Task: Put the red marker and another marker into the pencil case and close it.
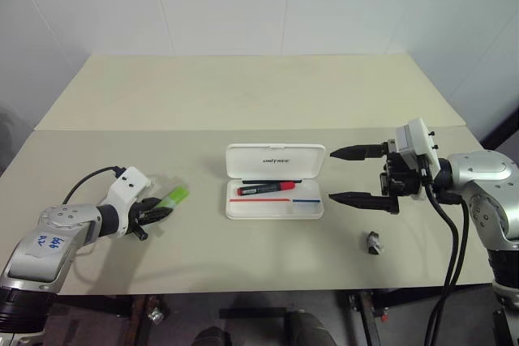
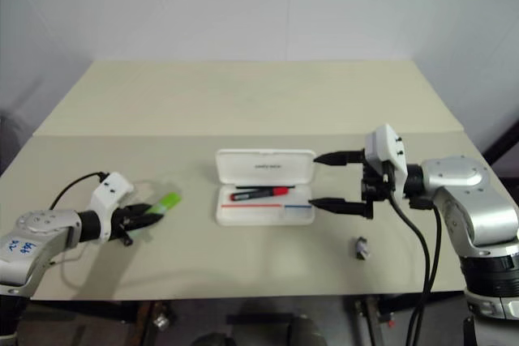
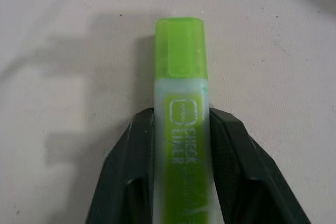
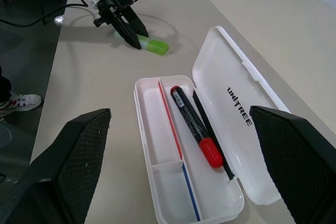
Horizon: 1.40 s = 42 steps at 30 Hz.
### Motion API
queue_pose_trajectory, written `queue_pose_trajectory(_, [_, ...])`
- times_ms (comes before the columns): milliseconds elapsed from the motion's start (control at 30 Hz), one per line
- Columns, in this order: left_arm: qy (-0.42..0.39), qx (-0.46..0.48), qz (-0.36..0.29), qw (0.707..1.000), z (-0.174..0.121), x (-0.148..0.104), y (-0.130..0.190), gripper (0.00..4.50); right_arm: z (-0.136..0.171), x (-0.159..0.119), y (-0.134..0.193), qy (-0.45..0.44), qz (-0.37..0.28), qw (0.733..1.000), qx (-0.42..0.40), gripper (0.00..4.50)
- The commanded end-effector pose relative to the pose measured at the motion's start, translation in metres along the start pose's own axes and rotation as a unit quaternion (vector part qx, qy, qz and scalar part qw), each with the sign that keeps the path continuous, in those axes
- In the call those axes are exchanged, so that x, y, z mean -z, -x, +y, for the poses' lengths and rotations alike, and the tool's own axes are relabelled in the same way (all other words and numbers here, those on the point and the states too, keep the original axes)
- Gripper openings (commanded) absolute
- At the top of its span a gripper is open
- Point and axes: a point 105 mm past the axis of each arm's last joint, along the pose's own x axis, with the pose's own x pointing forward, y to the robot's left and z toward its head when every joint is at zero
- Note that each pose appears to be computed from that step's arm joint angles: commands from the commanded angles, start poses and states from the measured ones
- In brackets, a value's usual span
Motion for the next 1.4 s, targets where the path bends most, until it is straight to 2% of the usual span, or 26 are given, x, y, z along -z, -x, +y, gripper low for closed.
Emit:
queue_pose_trajectory(33, [0.008,-0.021,0.031,0.999,0.006,0.015,0.002,1.06,-0.005,-0.01,0.006,0.025,-0.001,1.0,0.013,4.5])
queue_pose_trajectory(233, [-0.008,-0.013,0.016,1.0,0.004,0.008,0.002,1.06,-0.008,-0.007,0.005,0.025,0.001,1.0,0.016,4.5])
queue_pose_trajectory(433, [-0.094,0.022,-0.023,0.995,0.002,-0.021,0.024,1.06,-0.019,-0.001,0.008,0.024,0.007,0.999,0.03,4.5])
queue_pose_trajectory(633, [-0.18,0.095,-0.067,0.977,-0.009,-0.055,0.042,1.06,-0.025,0.004,0.008,0.025,0.013,0.999,0.034,4.5])
queue_pose_trajectory(867, [-0.259,0.209,-0.122,0.935,-0.041,-0.094,0.047,1.06,-0.026,0.005,0.01,0.028,0.019,0.999,0.036,4.5])
queue_pose_trajectory(1100, [-0.302,0.265,-0.127,0.907,-0.065,-0.118,0.019,1.06,-0.023,0.008,0.017,0.029,0.032,0.998,0.042,4.5])
queue_pose_trajectory(1400, [-0.288,0.284,-0.13,0.905,-0.093,-0.137,-0.04,1.06,-0.016,0.012,0.026,0.022,0.044,0.997,0.058,4.5])
